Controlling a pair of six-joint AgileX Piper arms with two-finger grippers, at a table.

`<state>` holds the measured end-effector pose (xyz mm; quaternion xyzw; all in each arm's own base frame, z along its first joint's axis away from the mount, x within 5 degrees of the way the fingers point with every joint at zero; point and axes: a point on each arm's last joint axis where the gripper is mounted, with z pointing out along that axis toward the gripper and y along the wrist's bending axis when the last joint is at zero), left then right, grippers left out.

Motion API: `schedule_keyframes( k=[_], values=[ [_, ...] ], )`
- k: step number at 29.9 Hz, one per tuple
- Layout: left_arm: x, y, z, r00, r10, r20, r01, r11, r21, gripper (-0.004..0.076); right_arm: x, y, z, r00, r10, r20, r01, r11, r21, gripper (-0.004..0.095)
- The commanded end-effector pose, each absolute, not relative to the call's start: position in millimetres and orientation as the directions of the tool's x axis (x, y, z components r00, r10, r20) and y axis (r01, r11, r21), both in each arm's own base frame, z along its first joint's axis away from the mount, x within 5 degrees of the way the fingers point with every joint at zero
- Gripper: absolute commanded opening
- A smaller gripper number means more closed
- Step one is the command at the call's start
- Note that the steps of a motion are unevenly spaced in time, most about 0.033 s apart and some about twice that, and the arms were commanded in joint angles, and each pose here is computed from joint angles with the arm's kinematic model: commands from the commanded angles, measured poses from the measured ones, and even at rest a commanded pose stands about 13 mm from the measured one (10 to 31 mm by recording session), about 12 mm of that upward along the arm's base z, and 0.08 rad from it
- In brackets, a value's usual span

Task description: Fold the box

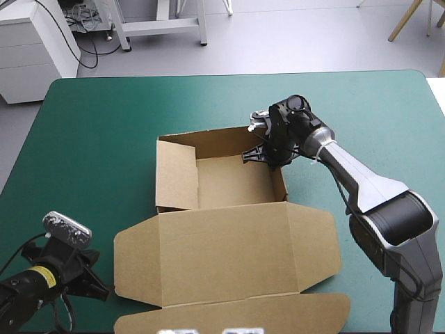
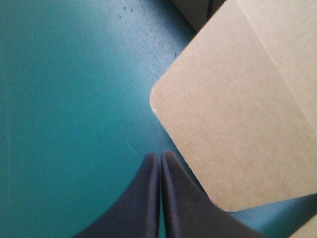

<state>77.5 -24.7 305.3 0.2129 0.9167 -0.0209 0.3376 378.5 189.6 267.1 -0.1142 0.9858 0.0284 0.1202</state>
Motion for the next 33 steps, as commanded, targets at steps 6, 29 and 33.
schedule_keyframes(
  k=[6, 29, 33],
  values=[
    [59.2, -18.6, 281.5, -0.662, 0.356, -0.660, 0.396, 0.913, 0.095, -0.0010, 376.3, 159.1, 314.7, -0.912, -0.194, -0.362, -0.207, 0.978, -0.003, -0.0019],
    [42.2, -12.2, 270.1, -0.649, 0.344, -0.678, 0.390, 0.916, 0.092, -0.0010, 334.1, -176.8, 368.9, -0.775, 0.410, -0.481, 0.499, 0.864, -0.067, -0.0019],
    [42.2, -12.2, 270.1, -0.649, 0.344, -0.678, 0.390, 0.916, 0.092, -0.0010, 318.9, -203.0, 368.3, -0.704, 0.522, -0.482, 0.612, 0.790, -0.038, 0.0009]
  ],
)
